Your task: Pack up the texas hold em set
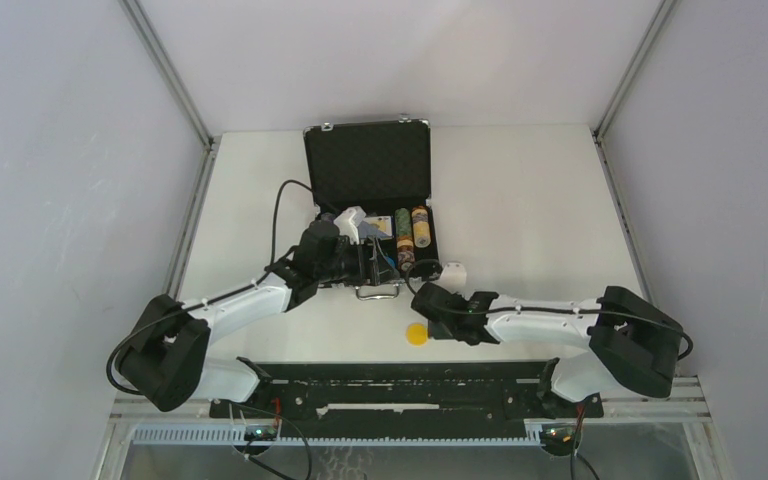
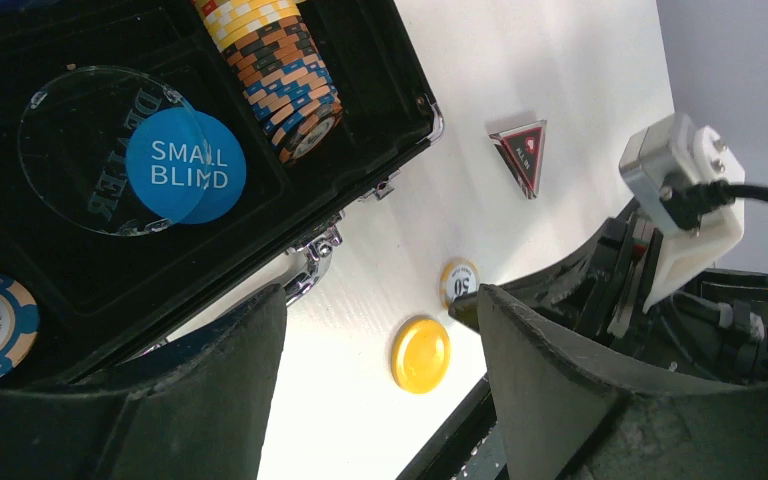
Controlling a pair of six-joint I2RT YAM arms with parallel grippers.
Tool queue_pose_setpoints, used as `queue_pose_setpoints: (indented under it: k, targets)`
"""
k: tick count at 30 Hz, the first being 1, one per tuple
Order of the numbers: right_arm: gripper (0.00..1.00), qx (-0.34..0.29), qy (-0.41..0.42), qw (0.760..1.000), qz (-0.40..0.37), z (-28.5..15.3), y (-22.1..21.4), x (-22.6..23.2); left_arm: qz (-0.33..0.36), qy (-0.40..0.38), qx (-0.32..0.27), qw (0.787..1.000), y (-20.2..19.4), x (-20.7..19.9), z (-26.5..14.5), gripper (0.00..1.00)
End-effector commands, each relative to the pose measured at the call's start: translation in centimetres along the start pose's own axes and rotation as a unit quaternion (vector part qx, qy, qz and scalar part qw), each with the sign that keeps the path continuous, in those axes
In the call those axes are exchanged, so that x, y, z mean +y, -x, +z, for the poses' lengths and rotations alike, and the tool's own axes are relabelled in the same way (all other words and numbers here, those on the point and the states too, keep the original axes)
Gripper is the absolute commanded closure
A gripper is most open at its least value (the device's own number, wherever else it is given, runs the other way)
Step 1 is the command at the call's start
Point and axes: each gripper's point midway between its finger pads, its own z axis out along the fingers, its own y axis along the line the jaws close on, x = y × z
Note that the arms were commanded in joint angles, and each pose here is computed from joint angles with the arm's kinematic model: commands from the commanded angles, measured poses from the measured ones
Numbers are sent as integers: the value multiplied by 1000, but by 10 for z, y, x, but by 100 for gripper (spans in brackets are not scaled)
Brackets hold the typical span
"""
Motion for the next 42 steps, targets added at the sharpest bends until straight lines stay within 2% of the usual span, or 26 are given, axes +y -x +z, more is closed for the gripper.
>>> queue_pose_setpoints:
  k: [1, 16, 35, 42]
  targets:
    - [100, 42, -20, 999, 1, -6, -36, -7, 5, -22, -11, 1000, 6, -10, -3, 25]
    - [100, 52, -6, 998, -22, -22, -75, 8, 7, -28, -18, 999, 8, -14, -9, 25]
    - [100, 49, 1, 998, -33, -30, -77, 16, 7, -26, -15, 1000, 7, -14, -9, 25]
    - [100, 20, 16, 999, -36, -41, -61, 26, 7, -25, -14, 1000, 6, -13, -8, 25]
